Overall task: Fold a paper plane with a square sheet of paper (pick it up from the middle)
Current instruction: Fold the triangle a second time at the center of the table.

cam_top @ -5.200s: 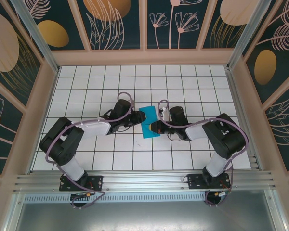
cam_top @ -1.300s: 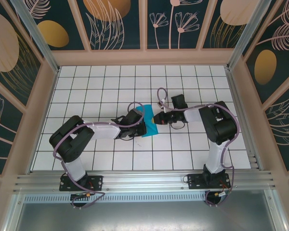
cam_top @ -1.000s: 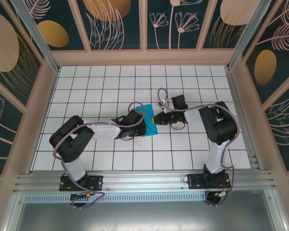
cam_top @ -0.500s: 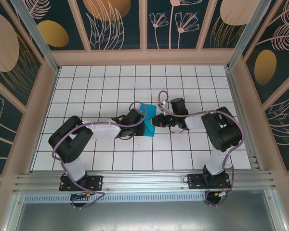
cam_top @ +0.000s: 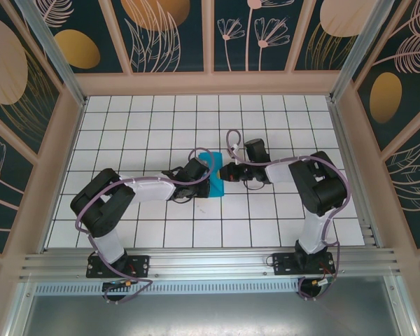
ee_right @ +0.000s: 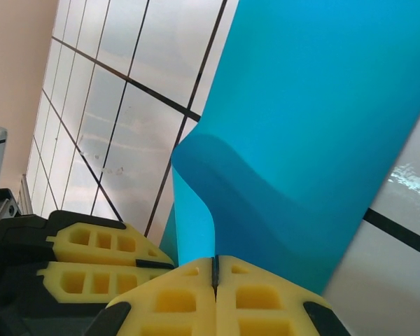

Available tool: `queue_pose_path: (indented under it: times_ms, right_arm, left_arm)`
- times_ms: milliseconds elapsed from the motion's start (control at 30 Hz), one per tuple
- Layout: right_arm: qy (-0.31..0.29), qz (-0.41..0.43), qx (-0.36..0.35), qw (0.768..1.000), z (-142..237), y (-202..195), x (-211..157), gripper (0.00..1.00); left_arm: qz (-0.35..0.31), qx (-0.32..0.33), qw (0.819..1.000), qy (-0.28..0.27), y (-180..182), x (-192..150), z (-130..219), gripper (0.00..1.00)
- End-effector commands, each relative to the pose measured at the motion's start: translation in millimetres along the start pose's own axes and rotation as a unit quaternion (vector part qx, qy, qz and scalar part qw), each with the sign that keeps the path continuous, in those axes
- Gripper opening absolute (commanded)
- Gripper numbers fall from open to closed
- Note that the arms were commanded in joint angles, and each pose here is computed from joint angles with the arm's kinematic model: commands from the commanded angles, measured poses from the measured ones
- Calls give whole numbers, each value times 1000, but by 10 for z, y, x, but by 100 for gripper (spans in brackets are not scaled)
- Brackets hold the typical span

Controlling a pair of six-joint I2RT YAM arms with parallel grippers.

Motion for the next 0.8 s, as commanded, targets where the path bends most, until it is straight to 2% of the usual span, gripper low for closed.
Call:
queue_pose_path:
  times_ms: [0,767]
  right_arm:
    - [4,10,-4,1000,-21,-49,23,1]
    - [33,18,5,999,-98,-124,29,2]
  left_arm:
    - [-8,28,999,15,104,-51,18,14]
    - [-14,30,999,19,107,-65,0,14]
Point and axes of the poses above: each hand's point on the last joint's axis, 136 mm out from that joint toward the fingers, its own z axis back along the fingers, its own y axis along the line the jaws close on, x = y × z, the point moved 3 cm from there along z, back along the fingers, and after that the axes turned 2 degrees about z, right-handed, at the moved point
